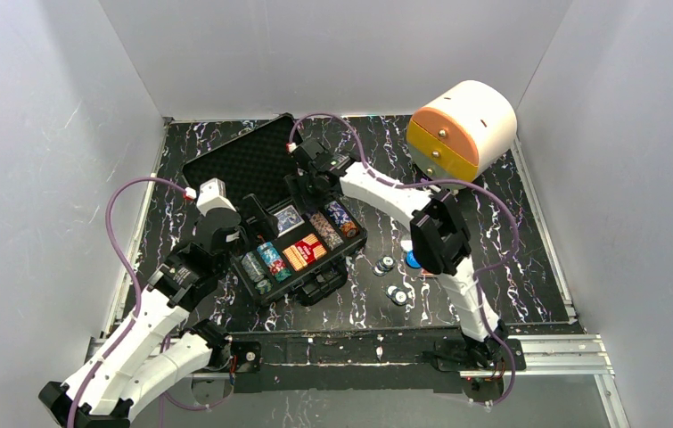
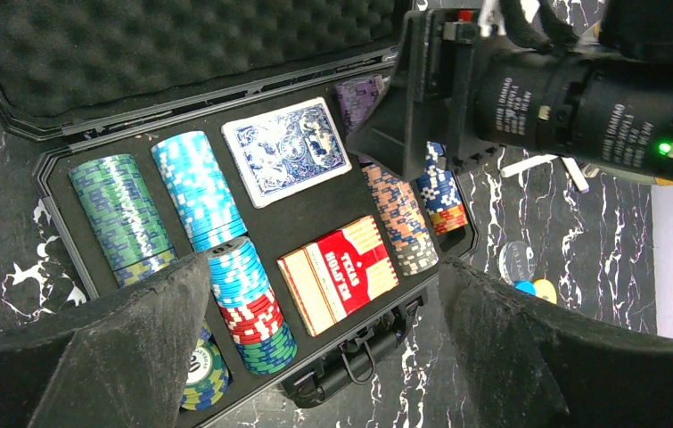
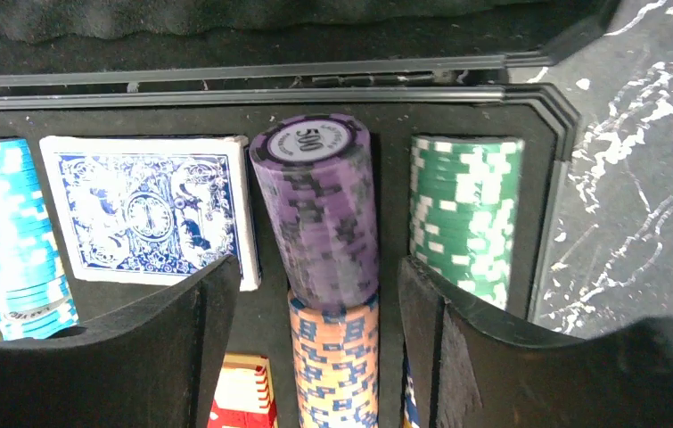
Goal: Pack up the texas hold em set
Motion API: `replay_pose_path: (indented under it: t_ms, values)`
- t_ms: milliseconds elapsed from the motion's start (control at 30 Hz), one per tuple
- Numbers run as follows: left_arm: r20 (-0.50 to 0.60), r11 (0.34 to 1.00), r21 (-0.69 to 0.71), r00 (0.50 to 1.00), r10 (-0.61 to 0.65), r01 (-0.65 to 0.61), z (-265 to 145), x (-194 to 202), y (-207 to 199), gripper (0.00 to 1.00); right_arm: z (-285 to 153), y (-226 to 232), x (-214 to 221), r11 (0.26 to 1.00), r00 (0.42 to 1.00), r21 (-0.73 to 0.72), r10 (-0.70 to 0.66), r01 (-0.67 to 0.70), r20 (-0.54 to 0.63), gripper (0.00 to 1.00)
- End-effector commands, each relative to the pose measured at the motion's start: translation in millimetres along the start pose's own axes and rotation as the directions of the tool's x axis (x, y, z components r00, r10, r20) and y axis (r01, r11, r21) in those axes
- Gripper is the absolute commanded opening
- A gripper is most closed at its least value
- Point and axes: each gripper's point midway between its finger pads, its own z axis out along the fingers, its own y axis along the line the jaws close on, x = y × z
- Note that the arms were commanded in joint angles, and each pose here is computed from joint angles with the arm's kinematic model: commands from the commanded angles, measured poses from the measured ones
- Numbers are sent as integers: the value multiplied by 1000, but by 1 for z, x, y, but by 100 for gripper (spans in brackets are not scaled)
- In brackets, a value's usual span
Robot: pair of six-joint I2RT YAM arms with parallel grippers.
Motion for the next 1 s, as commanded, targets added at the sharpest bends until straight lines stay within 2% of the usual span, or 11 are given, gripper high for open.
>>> replay_pose_path:
  t_ms: [0,67,233,367,533,667,900,967]
  values:
    - [-4,999,16,1000,31,-31,0,0,-3,98,-49,3,-40,999,981,7,29,-31,191,75]
    - [-18,996,70,998,62,-60,1,-1,-15,98,-63,-1,-46,998,968,15,49,-54,246,75]
    - [-20,988,80,991,133,-131,5,-8,-24,98,-111,-5,-50,994,918,-16,110,-112,380,75]
    - [-37,981,79,983,180,-177,16,-9,-33,98,-139,-20,-31,983,887,-40,178,-179,425,75]
    - [-113,978,103,975,194,-182,52,6,-55,98,-158,-41,12,960,866,-56,273,-275,418,75]
    - [-177,965,50,949,260,-256,92,15,-65,98,-163,-55,53,939,863,-49,332,-340,381,75]
    - [-165,934,58,919,357,-352,147,8,-93,98,-166,-57,98,918,862,-81,393,-389,321,74]
    - [-189,928,45,909,370,-369,164,11,-90,93,-165,-58,104,913,860,-85,405,-400,310,74]
